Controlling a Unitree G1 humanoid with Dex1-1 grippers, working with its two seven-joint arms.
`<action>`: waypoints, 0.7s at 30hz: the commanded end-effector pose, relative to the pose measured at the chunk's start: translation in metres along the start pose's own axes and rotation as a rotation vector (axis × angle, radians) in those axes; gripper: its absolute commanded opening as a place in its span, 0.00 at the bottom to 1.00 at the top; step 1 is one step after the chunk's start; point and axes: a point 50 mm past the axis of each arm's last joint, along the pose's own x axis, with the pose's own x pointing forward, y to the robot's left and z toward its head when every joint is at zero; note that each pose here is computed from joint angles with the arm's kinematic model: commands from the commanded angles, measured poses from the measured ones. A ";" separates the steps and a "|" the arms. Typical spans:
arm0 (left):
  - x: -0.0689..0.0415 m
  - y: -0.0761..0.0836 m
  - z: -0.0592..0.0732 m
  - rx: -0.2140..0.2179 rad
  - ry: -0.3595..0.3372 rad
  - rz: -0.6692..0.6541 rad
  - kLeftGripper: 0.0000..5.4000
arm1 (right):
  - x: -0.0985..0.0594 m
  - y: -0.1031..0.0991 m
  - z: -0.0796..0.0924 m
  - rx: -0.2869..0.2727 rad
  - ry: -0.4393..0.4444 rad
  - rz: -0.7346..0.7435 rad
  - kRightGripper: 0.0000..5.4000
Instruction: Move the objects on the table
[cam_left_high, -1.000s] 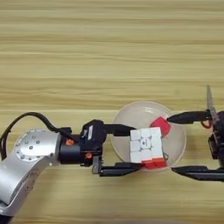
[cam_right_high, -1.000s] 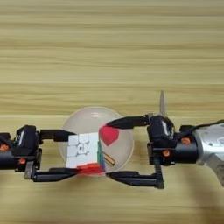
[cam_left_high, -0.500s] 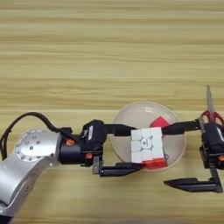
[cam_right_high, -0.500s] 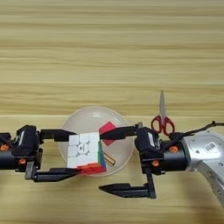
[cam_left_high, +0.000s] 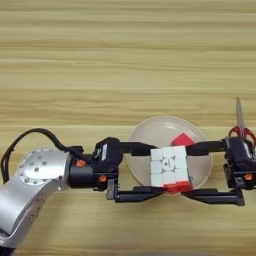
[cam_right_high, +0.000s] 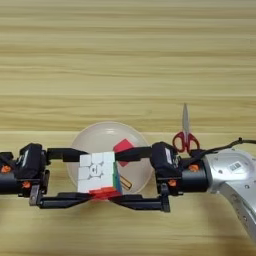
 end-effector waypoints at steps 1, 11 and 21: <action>0.001 0.000 0.004 0.023 -0.013 0.001 0.60 | 0.001 -0.002 0.005 -0.038 -0.002 0.007 0.62; 0.001 0.000 0.004 0.025 -0.017 0.012 0.60 | 0.002 -0.002 0.006 -0.039 -0.006 0.008 0.62; 0.002 0.002 0.006 0.028 -0.039 0.037 0.71 | 0.002 -0.001 0.006 -0.041 -0.011 0.005 0.61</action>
